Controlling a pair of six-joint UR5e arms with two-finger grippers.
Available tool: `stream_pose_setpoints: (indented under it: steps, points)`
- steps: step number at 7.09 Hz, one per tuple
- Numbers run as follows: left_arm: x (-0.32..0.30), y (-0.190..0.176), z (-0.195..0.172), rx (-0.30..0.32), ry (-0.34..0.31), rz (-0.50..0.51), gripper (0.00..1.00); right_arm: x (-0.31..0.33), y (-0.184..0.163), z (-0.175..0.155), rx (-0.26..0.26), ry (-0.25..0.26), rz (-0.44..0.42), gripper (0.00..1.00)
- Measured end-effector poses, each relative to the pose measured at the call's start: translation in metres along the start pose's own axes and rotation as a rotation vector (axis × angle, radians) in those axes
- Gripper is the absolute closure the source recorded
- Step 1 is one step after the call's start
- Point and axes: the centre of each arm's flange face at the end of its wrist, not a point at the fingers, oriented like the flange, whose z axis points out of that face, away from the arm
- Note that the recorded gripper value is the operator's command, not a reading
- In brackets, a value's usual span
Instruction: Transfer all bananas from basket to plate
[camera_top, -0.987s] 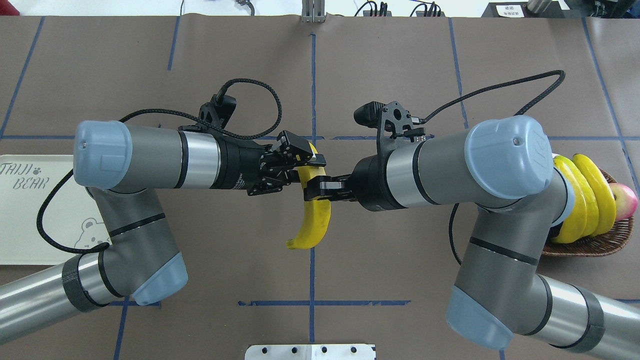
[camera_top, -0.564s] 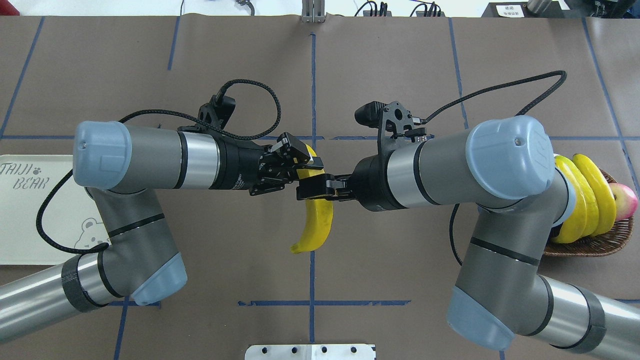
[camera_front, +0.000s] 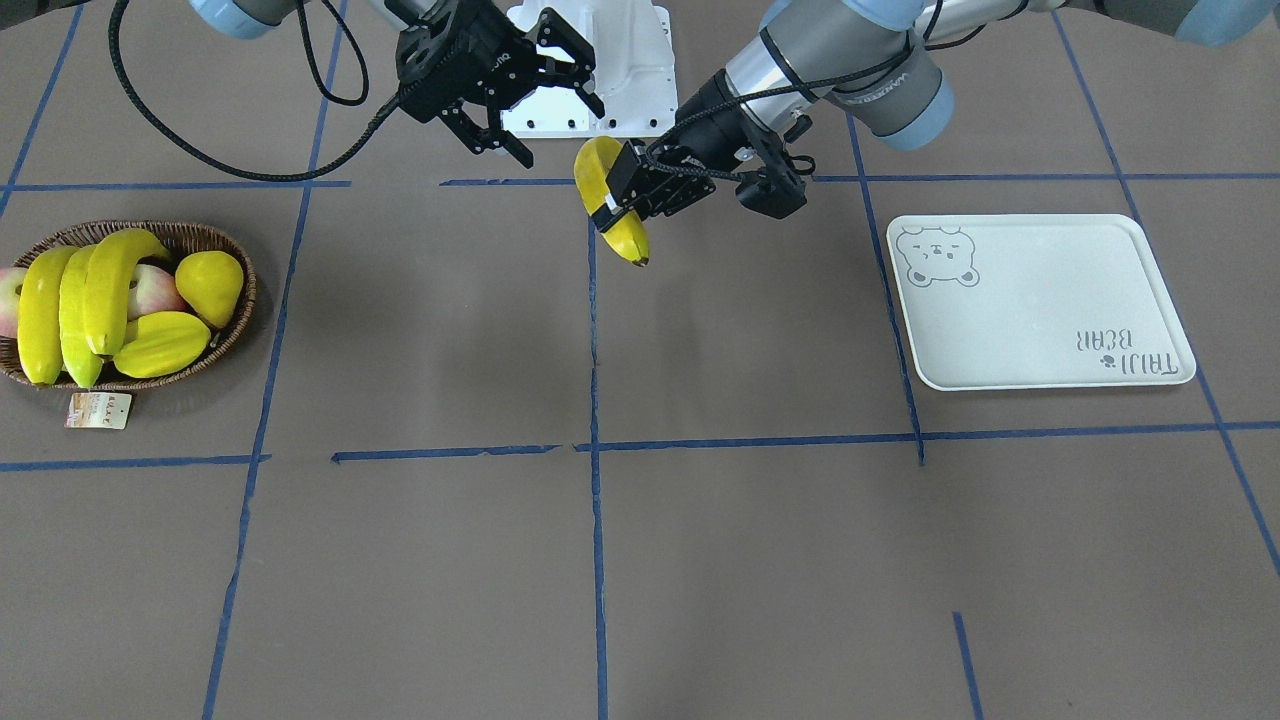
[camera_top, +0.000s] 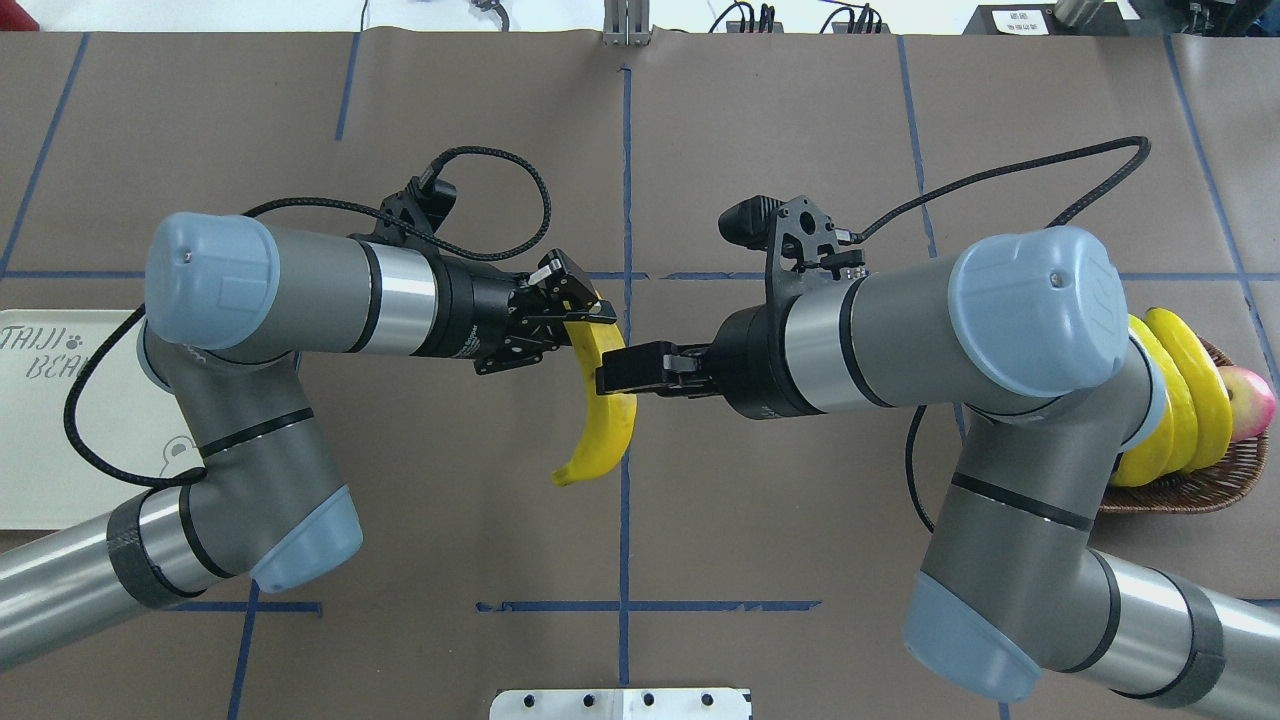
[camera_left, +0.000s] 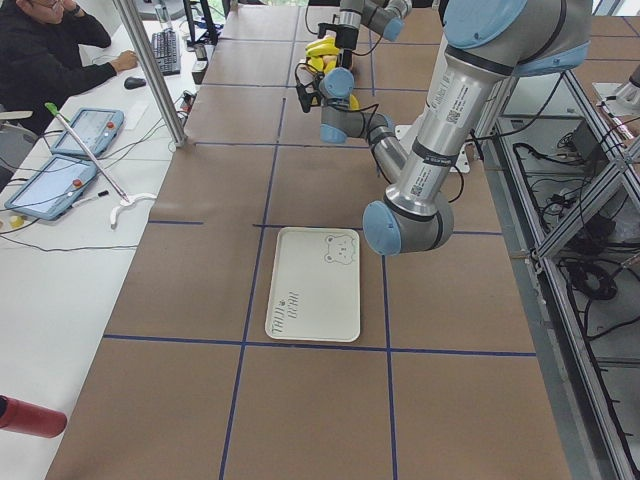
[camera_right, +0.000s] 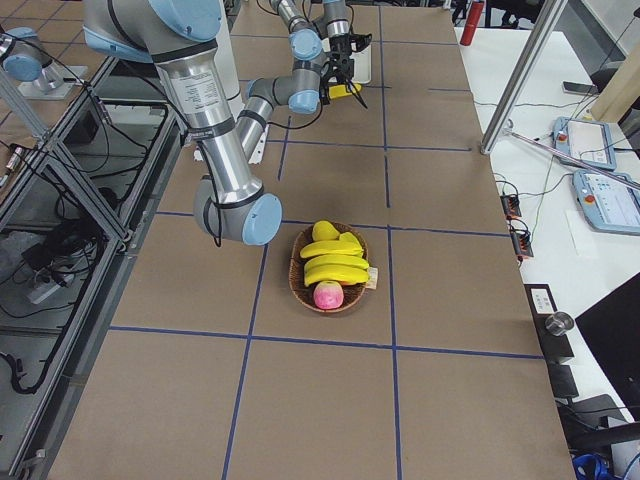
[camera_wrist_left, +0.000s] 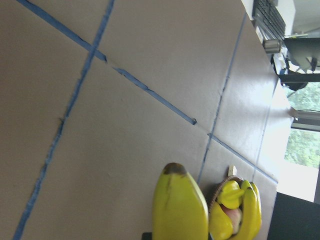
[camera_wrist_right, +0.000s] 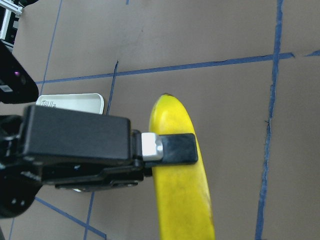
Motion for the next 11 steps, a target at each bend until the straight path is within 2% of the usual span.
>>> stream_pose_setpoints:
  steps: [2, 4, 8, 10, 11]
  points:
    - [-0.049, -0.045, -0.023, 0.095, -0.174, 0.097, 1.00, 0.001, -0.006, -0.006, 0.014, 0.001, 0.001, 0.00]
    - [-0.113, -0.100, -0.068, 0.143, -0.308, 0.187, 1.00, 0.003, -0.009, -0.009, 0.023, 0.007, 0.005, 0.00]
    - [-0.266, -0.205, -0.191, 0.161, -0.587, 0.427, 1.00, 0.016, -0.019, -0.013, 0.046, 0.033, 0.017, 0.00]
    - [-0.336, -0.241, -0.221, 0.144, -0.700, 0.432, 1.00, 0.020, -0.022, -0.014, 0.054, 0.043, 0.021, 0.00]
    - [-0.356, -0.249, -0.225, 0.138, -0.729, 0.412, 1.00, 0.021, -0.023, -0.013, 0.058, 0.046, 0.022, 0.00]
